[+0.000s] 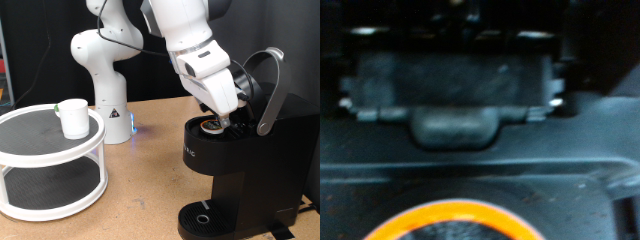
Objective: Make a cup of coffee with the keurig machine
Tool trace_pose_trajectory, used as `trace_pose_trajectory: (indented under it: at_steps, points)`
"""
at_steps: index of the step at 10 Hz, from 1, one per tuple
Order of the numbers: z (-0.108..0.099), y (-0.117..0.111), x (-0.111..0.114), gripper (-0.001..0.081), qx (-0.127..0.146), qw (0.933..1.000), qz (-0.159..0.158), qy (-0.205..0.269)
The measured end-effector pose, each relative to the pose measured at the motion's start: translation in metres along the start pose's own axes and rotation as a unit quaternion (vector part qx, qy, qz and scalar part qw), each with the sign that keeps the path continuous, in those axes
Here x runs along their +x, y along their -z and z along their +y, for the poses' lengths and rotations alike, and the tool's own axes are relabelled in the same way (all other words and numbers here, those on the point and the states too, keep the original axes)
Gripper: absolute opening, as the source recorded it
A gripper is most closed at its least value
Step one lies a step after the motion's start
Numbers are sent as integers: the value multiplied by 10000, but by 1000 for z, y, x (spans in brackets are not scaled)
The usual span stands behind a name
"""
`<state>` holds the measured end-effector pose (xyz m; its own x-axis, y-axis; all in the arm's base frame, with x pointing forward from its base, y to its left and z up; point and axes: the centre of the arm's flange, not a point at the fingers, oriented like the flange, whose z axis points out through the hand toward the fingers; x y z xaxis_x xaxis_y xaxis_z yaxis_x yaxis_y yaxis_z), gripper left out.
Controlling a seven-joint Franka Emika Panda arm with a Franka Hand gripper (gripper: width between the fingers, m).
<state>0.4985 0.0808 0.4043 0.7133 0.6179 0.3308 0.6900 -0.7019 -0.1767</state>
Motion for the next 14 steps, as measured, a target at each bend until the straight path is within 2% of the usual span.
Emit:
trace_pose_trajectory:
  at_steps: [3,6,8,10,14]
  points:
    - [7,17,-1,802,38,9994,316,-167]
    - [18,39,-14,802,72,9995,289,-81]
    - [20,40,-16,802,55,9997,244,-54]
    - [21,47,-16,802,189,9984,488,-230]
    - [27,106,-16,802,488,9947,851,-307]
